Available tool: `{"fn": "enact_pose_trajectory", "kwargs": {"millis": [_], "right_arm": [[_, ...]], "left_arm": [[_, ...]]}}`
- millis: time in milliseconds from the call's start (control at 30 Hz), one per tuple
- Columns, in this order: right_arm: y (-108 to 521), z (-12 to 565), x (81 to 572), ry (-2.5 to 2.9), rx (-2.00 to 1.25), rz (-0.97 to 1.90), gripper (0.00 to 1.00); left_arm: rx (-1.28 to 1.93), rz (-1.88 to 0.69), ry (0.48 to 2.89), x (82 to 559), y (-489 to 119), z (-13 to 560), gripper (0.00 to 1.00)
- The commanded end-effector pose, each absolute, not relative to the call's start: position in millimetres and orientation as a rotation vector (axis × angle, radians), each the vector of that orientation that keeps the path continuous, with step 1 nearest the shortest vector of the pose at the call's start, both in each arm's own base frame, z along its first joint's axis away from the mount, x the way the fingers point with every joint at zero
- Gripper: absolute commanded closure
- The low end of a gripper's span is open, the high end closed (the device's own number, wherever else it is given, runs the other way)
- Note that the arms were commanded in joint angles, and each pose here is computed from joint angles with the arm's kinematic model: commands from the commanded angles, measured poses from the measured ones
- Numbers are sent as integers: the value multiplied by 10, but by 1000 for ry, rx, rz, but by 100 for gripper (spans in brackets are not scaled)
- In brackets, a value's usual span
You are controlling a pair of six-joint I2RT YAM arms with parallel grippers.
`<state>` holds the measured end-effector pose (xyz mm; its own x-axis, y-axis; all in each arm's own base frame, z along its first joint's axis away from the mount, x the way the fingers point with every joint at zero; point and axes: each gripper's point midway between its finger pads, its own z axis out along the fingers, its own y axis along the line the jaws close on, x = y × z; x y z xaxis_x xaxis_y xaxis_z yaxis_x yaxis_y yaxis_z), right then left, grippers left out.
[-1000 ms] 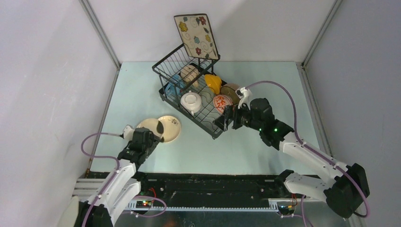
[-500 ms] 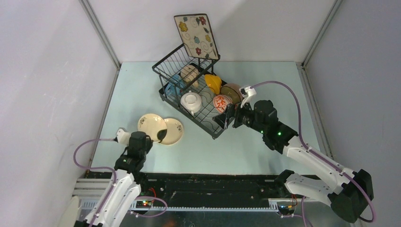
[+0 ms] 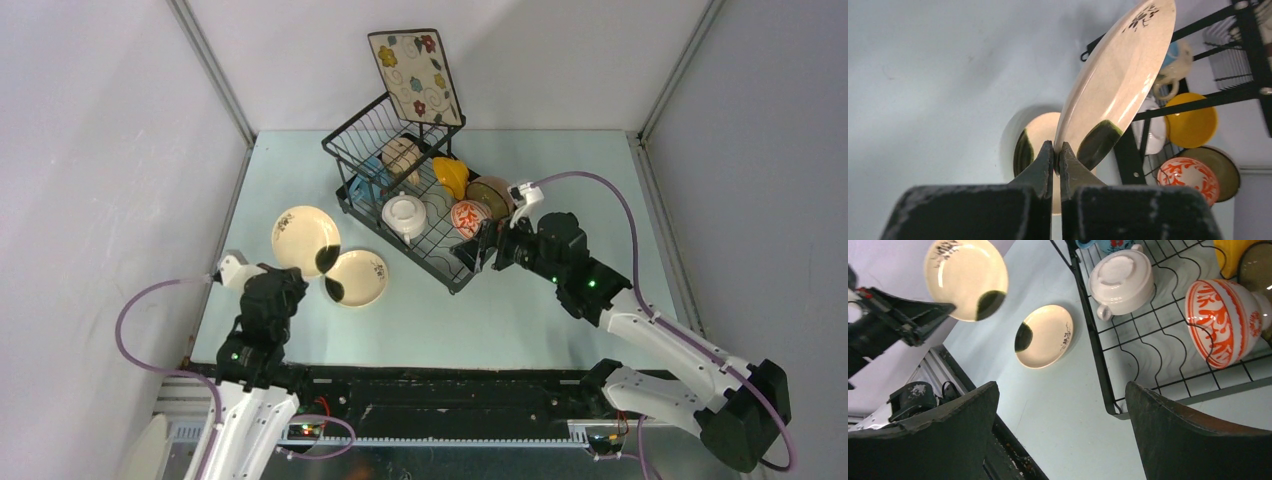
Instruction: Load the mixed dishes into the dish rack
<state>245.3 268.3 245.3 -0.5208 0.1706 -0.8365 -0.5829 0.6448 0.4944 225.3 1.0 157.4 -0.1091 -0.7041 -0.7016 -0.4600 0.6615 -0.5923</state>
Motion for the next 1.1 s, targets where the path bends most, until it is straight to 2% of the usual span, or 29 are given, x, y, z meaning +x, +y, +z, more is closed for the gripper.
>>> {"fn": "enact_pose_trajectory", "kwargs": {"millis": [0,300,500,567,800,1067], "right_arm": [[2541,2649,2509,1853,-240,923,0],[2269,2925,2555,1753,-195,863,1],[2213,3102,2551,1717,-166,912,6],[2365,3204,2469,1715,-235,970,7],[2845,3376,2273,1642,-360,1023,14],[3276,3525,2343,1609,-243,1126,23]], "left_arm": [[-834,-279,1715,2168,15,1998,100],[-548,-437,1700,2022,-297,2679,100],[-296,-689,1601,1957,-753,3036,100],[-210,-825,1531,1895,-957,3233,100],[-173,-990,1516,1929,-1197,3216,100],[-172,-1012,1552,1985,-1285,3145,100]]}}
